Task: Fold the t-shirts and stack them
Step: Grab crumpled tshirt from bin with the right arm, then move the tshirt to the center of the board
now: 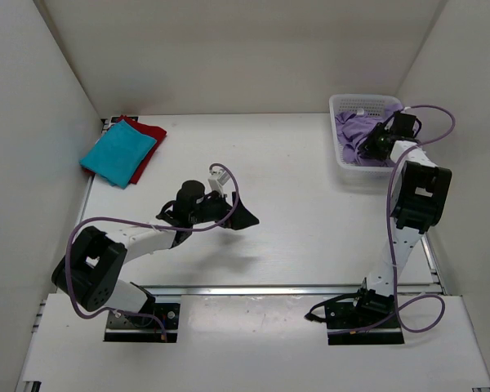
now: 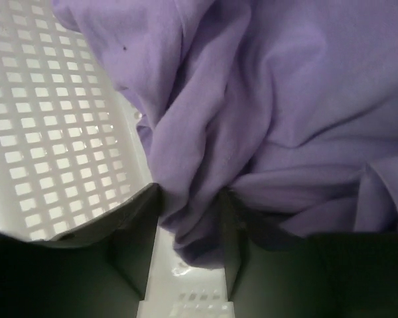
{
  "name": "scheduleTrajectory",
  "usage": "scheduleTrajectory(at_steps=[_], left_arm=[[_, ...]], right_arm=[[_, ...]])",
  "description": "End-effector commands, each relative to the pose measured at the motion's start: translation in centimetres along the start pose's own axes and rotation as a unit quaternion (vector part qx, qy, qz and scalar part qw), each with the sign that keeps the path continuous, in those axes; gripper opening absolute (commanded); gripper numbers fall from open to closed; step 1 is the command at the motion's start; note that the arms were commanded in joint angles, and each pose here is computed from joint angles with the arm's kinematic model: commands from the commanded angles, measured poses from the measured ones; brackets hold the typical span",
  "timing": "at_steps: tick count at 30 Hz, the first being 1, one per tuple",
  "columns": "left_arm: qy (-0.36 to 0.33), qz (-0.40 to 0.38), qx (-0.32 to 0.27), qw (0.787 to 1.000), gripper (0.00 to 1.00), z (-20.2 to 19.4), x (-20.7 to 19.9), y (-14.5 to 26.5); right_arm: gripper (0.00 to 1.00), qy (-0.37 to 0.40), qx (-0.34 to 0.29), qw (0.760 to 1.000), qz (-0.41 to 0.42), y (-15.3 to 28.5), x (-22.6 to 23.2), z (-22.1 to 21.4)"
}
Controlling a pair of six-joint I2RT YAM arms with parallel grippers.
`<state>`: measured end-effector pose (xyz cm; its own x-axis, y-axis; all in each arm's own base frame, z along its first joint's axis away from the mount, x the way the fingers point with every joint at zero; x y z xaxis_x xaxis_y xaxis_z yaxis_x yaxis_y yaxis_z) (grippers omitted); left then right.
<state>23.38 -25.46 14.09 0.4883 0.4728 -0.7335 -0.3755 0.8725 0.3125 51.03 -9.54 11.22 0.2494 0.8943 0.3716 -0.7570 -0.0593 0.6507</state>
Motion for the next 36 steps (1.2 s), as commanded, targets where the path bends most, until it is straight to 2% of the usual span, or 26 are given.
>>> scheduleTrajectory(at_steps=[1, 3, 4, 5, 6, 7, 8, 11, 12, 15, 17, 20, 21, 24, 25, 27, 29, 32, 34, 36], left_arm=[[-0.016, -0.021, -0.011, 1.000, 0.98, 0.9, -1.1, -0.1], [-0.016, -0.020, -0.003, 1.000, 0.97, 0.6, -1.2, -0.1], [-0.012, -0.016, 0.004, 1.000, 0.86, 0.3, -1.1, -0.2], [-0.017, -0.015, 0.002, 1.000, 0.70, 0.4, -1.2, -0.2], [-0.014, -0.014, 0.002, 1.000, 0.64, 0.3, -1.4, 0.0], [-0.010, -0.008, 0.000, 1.000, 0.55, 0.3, -1.1, 0.2], [0.005, 0.007, -0.007, 1.000, 0.51, 0.4, -0.6, 0.6], [0.022, 0.010, -0.025, 0.999, 0.48, 1.4, -0.6, 1.1], [0.023, 0.010, -0.029, 0.999, 0.49, 1.7, -0.5, 1.3], [0.030, 0.008, -0.041, 0.999, 0.51, 2.4, -1.0, 1.8], [0.036, 0.020, -0.048, 0.998, 0.52, 2.8, -0.8, 2.0], [0.058, 0.034, -0.075, 0.995, 0.52, 3.7, -0.3, 2.8], [0.069, 0.036, -0.079, 0.994, 0.52, 3.7, -0.1, 3.1], [0.100, 0.058, -0.116, 0.986, 0.52, 4.4, 1.4, 4.5], [0.106, 0.056, -0.127, 0.985, 0.52, 4.7, 1.4, 4.9], [0.117, 0.064, -0.152, 0.979, 0.52, 5.2, 2.2, 6.2], [0.123, 0.072, -0.174, 0.974, 0.52, 5.5, 2.7, 7.2], [0.141, 0.085, -0.212, 0.963, 0.53, 6.0, 3.6, 9.3], [0.144, 0.105, -0.234, 0.956, 0.52, 6.0, 4.4, 10.6], [0.146, 0.138, -0.274, 0.941, 0.53, 6.2, 5.4, 12.4]], right_arm=[[0.29, 0.004, -0.042, 0.999, 0.031, -0.1, 1.0, 2.8], [0.16, 0.013, -0.062, 0.997, 0.034, 0.6, 1.3, 3.2], [0.12, 0.011, -0.070, 0.997, 0.032, 0.9, 1.2, 3.4], [0.03, 0.017, -0.082, 0.996, 0.044, 1.8, 1.9, 3.8], [0.00, 0.013, -0.089, 0.995, 0.048, 2.8, 2.3, 4.2], [0.00, 0.014, -0.110, 0.992, 0.055, 4.6, 2.9, 5.2], [0.00, 0.019, -0.122, 0.991, 0.055, 5.1, 3.0, 5.0], [0.00, 0.050, -0.206, 0.973, 0.088, 12.4, 6.9, 8.1], [0.00, 0.054, -0.216, 0.970, 0.095, 13.4, 7.6, 8.4], [0.00, 0.087, -0.284, 0.942, 0.154, 20.8, 12.7, 10.7], [0.00, 0.119, -0.307, 0.922, 0.206, 24.7, 16.9, 11.0], [0.00, 0.173, -0.358, 0.865, 0.306, 33.3, 23.6, 11.6], [0.00, 0.185, -0.357, 0.855, 0.328, 34.7, 24.9, 11.1], [0.00, 0.235, -0.362, 0.777, 0.457, 42.3, 31.5, 8.7], [0.00, 0.241, -0.354, 0.767, 0.478, 43.0, 32.3, 8.0], [0.00, 0.253, -0.344, 0.723, 0.543, 46.1, 34.6, 6.5], [0.00, 0.251, -0.332, 0.707, 0.571, 46.7, 35.4, 5.7], [0.00, 0.230, -0.286, 0.707, 0.605, 44.3, 34.6, 4.5], [0.00, 0.195, -0.248, 0.730, 0.606, 40.3, 33.0, 3.3], [0.00, 0.153, -0.205, 0.773, 0.581, 33.4, 30.5, 0.5]])
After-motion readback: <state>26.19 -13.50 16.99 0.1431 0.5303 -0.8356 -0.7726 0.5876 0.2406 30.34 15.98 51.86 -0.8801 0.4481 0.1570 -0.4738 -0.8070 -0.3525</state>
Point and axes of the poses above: each gripper's point midway between its finger pads, its own y axis back along the fingers, its own x axis along the line the jaws close on, z = x × y, the point moved 5 cm from there along y, back along the fingers, and after that the axes turned 5 degrees about y, right-handed, at the moved point
